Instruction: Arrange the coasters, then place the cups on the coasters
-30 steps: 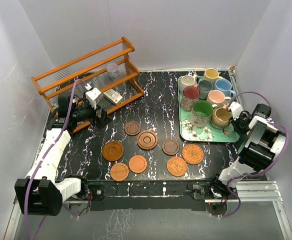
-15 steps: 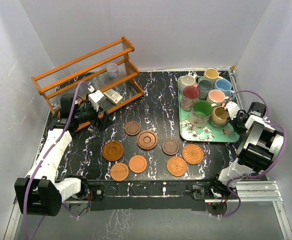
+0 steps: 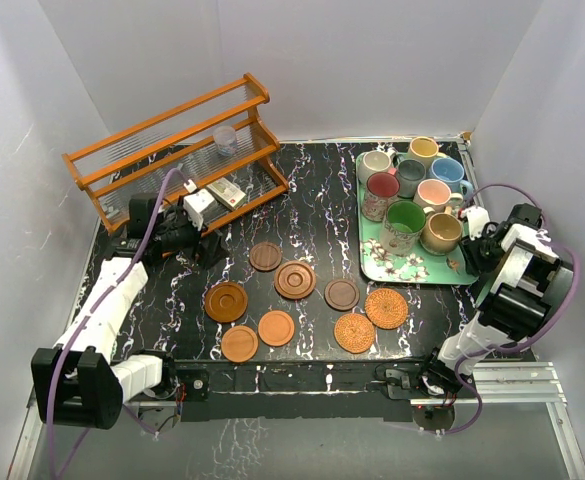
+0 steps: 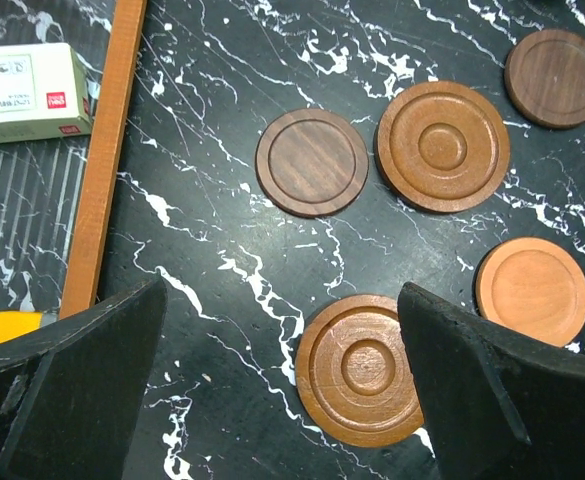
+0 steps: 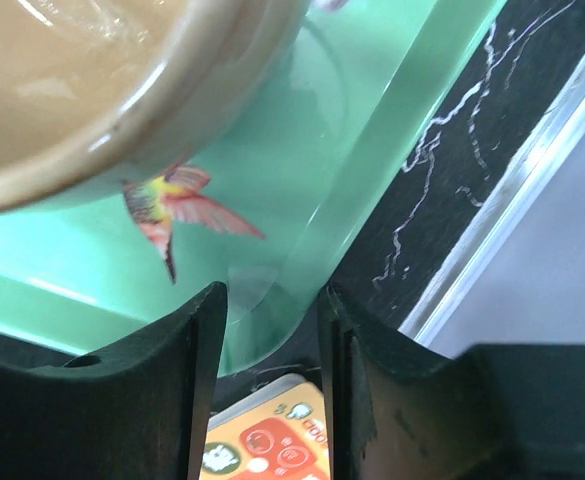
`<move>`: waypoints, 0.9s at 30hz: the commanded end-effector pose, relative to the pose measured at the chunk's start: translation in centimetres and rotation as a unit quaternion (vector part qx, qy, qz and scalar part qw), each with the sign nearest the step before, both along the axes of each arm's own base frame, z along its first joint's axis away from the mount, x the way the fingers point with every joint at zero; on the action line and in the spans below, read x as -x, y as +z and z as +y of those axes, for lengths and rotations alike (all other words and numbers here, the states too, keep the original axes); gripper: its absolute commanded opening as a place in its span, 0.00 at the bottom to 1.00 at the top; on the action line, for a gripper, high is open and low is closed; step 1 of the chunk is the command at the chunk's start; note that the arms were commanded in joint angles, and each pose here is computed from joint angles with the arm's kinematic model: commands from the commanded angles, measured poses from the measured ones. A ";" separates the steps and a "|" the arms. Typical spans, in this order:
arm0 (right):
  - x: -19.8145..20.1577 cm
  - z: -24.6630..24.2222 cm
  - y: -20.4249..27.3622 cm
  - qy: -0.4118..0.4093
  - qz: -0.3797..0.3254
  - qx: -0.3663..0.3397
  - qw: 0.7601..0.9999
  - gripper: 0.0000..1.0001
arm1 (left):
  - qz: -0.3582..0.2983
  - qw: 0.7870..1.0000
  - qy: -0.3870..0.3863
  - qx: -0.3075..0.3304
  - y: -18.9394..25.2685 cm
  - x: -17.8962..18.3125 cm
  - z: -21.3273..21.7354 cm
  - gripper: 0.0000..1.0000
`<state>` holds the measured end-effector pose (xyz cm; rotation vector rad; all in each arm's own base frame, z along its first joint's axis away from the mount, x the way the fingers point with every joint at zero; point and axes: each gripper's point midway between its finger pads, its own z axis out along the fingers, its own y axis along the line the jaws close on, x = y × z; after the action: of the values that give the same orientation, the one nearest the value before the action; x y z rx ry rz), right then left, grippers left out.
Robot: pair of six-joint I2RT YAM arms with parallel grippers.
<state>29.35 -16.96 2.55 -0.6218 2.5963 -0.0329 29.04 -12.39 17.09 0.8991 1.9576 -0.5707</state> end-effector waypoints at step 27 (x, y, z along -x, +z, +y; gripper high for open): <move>-7.9 13.1 19.8 -0.045 -0.246 -0.176 0.952 0.72 | 0.064 0.961 -0.090 -0.254 -12.6 4.6 1.9 0.98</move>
<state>35.62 -5.08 19.48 -0.3284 2.2156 0.1873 22.49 -10.69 4.42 1.4332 2.2188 -0.3135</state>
